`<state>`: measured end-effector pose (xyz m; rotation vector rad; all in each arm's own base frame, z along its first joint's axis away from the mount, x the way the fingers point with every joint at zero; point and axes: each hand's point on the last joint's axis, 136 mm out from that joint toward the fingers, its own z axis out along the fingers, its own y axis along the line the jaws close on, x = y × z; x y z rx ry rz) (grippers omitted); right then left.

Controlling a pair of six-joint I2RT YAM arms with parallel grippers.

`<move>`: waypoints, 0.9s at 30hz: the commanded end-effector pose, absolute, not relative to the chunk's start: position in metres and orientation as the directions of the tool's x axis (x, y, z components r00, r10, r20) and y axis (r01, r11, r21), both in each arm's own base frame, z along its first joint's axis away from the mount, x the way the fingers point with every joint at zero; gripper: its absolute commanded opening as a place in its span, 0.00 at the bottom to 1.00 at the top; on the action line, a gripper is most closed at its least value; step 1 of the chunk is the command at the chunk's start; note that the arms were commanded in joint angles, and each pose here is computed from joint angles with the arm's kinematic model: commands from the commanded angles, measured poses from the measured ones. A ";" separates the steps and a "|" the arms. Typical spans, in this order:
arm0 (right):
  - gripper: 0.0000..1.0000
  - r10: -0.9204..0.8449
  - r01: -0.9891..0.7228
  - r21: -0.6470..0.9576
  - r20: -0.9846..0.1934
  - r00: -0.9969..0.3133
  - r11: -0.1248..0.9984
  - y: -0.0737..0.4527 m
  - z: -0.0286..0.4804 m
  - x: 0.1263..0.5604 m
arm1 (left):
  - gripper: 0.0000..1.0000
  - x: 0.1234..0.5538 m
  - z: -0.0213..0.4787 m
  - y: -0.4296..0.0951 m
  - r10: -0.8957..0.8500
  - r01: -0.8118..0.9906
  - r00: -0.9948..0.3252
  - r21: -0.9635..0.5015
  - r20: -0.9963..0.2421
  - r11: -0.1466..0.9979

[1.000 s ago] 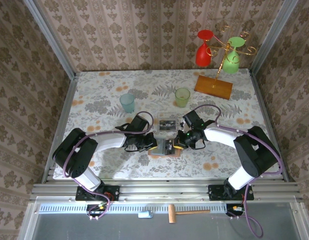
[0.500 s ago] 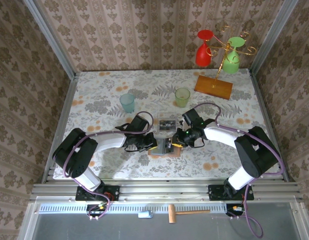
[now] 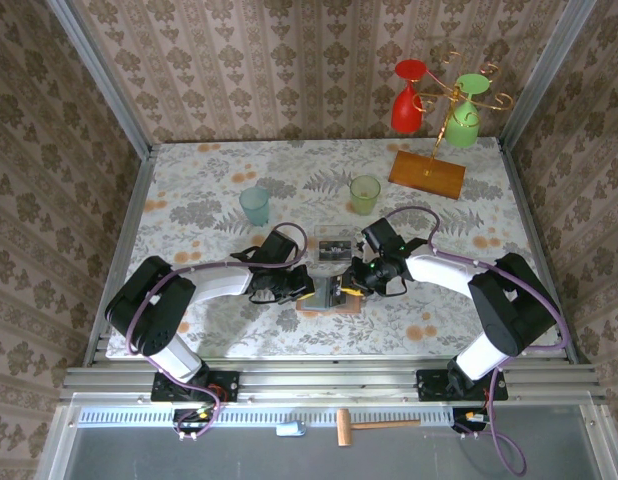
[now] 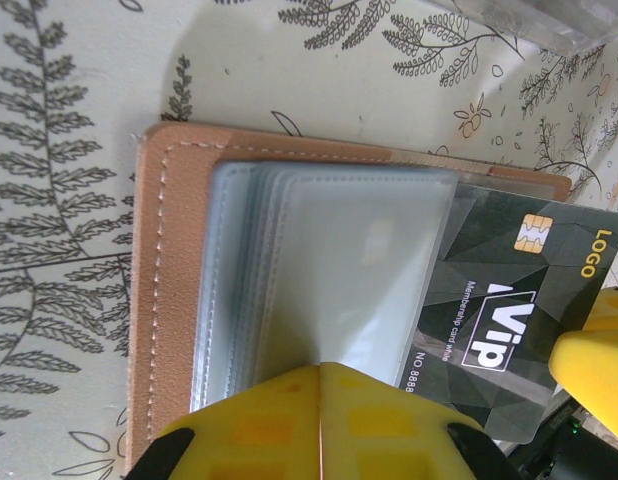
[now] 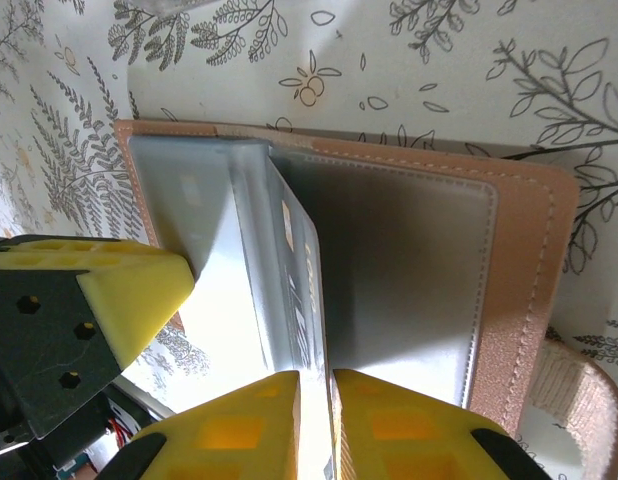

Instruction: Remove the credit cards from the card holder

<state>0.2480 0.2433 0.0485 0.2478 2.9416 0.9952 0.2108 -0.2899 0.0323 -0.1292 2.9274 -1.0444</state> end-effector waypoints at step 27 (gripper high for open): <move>0.03 0.069 -0.017 0.531 -0.142 -0.987 0.847 0.232 0.108 0.257 | 0.09 0.208 0.039 -0.285 -0.086 -0.057 -0.996 -0.627 -0.017 0.777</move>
